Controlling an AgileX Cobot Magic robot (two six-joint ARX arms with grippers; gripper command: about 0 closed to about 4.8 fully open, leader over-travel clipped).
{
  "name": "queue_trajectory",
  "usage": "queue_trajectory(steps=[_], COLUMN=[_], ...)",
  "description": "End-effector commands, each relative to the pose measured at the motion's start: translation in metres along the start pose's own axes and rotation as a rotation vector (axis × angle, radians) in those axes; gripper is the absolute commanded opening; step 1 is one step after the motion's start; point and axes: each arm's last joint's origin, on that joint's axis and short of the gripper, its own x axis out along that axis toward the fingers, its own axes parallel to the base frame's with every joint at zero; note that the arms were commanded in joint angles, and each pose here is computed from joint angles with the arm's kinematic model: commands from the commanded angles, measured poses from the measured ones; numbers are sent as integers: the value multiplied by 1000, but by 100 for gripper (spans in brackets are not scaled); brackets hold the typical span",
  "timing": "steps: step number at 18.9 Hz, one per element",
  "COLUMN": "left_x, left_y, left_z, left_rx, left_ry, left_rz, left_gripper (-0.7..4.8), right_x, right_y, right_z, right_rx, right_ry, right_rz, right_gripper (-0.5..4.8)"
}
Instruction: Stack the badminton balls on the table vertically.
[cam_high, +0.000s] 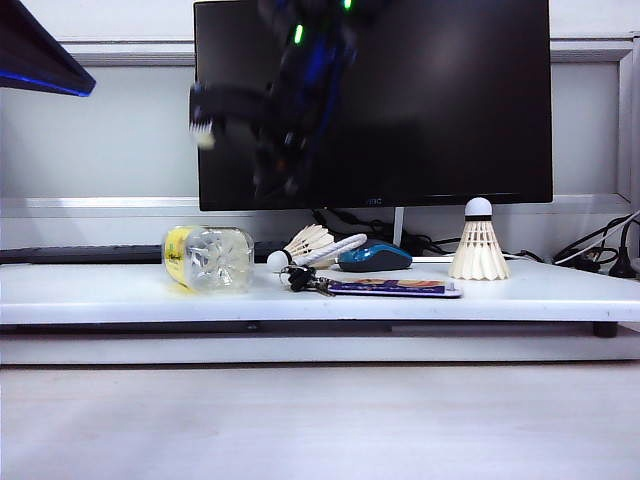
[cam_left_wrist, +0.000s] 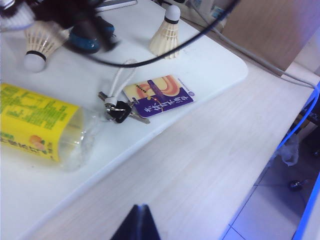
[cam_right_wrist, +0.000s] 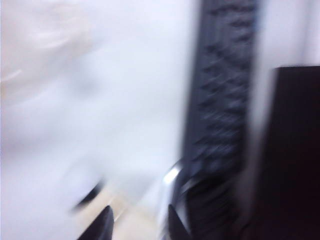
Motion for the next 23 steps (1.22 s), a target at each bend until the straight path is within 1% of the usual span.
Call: queue_trajectory(steps=[1, 3, 5, 6, 10, 15, 23], left_x=[-1, -1, -1, -1, -1, -1, -1], left_y=[-1, -1, -1, -1, -1, -1, -1], left_z=[3, 3, 3, 3, 2, 2, 2], left_rx=[20, 18, 17, 10, 1, 1, 2], left_ry=[-18, -16, -15, -15, -8, -10, -10], left_rz=[-5, -6, -6, -7, -18, -32, -32], left_gripper=[-5, -5, -5, -6, -6, -6, -6], right_x=[-2, -2, -2, 0, 11, 22, 35], right_y=[11, 11, 12, 12, 15, 19, 23], right_z=[-5, -5, -4, -4, -14, -19, -20], right_rx=[-33, -54, -80, -103, -117, -172, -181], right_ry=[39, 28, -10, -11, 3, -8, -23], right_rz=[143, 147, 157, 153, 173, 187, 171], right_gripper=[144, 144, 144, 144, 144, 144, 144])
